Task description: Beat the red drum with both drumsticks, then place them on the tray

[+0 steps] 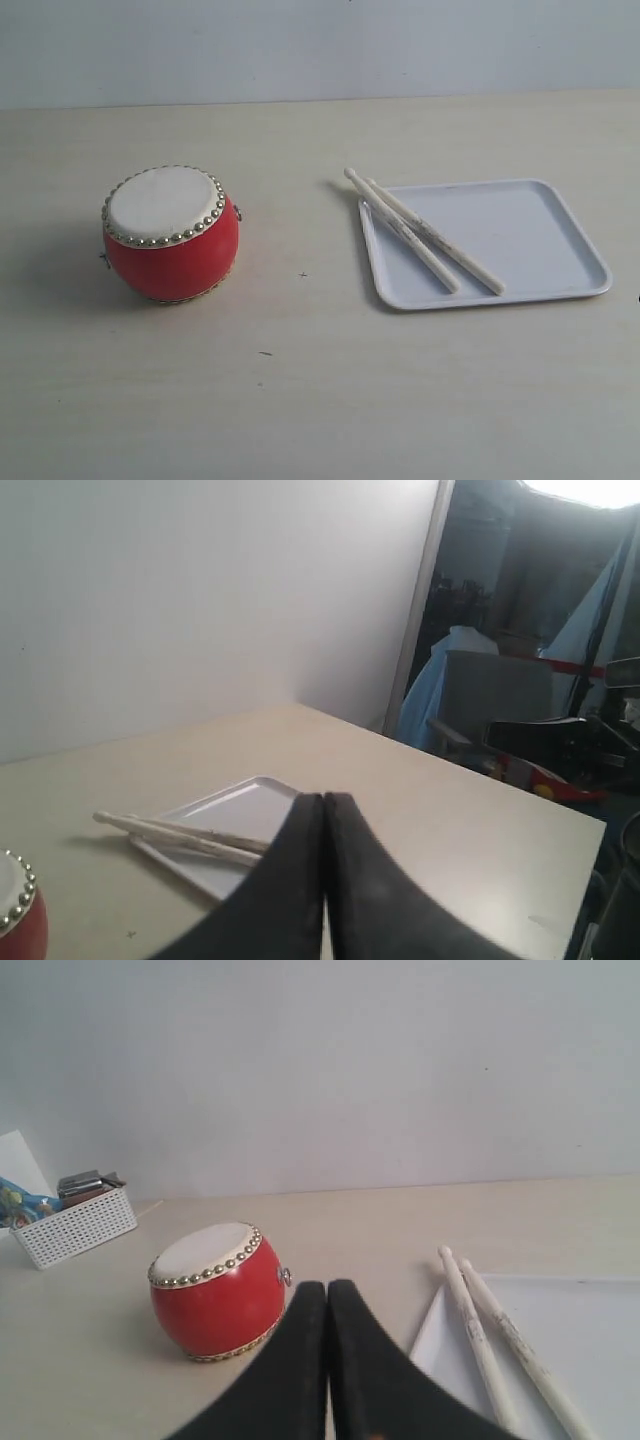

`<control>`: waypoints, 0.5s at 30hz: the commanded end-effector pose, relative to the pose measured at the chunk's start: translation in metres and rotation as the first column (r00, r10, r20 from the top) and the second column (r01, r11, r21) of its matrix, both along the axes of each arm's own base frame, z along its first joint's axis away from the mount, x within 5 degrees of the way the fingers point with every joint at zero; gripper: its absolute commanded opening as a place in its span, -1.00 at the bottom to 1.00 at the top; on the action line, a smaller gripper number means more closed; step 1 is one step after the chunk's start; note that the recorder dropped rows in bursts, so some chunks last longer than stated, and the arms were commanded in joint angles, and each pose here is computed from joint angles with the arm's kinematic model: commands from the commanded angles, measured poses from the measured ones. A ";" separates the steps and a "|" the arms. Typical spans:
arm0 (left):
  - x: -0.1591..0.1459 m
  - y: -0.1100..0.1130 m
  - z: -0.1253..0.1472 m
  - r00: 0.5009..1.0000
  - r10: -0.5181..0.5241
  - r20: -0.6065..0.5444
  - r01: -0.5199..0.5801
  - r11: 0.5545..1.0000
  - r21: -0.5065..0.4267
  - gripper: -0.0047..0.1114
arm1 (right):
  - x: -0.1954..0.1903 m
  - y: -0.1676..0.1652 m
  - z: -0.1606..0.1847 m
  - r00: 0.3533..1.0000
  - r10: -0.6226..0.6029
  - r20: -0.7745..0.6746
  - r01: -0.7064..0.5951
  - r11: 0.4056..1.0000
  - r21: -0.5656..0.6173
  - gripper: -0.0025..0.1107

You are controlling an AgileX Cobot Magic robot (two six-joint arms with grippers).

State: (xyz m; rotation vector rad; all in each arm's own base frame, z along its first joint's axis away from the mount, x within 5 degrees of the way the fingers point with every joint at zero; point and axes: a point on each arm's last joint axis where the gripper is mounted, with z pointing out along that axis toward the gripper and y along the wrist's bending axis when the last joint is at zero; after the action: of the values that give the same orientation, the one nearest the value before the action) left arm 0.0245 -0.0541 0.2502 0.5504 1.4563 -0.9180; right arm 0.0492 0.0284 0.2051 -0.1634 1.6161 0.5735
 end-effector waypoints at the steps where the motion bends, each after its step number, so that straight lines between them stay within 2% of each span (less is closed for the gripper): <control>1: 0.004 0.000 -0.013 0.999 0.027 -0.021 -0.026 0.999 0.020 -0.92 | 0.000 -0.001 -0.001 1.000 -0.009 0.014 0.009 1.000 -0.007 -0.96; 9: 0.007 -0.001 -0.044 0.998 0.038 -0.055 -0.032 0.994 0.101 -0.92 | -0.001 0.002 -0.005 1.000 0.025 -0.018 -0.026 0.999 -0.045 -0.96; 15: 0.010 0.001 -0.045 0.995 0.079 -0.053 -0.073 0.992 0.101 -0.92 | -0.002 0.003 -0.008 0.998 0.045 -0.041 -0.047 0.997 -0.055 -0.96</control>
State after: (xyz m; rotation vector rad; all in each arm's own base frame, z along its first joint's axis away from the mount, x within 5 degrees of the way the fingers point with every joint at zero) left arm 0.0342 -0.0542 0.2053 0.5532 1.5743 -0.8232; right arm 0.0475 0.0313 0.1999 -0.2101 1.6638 0.5803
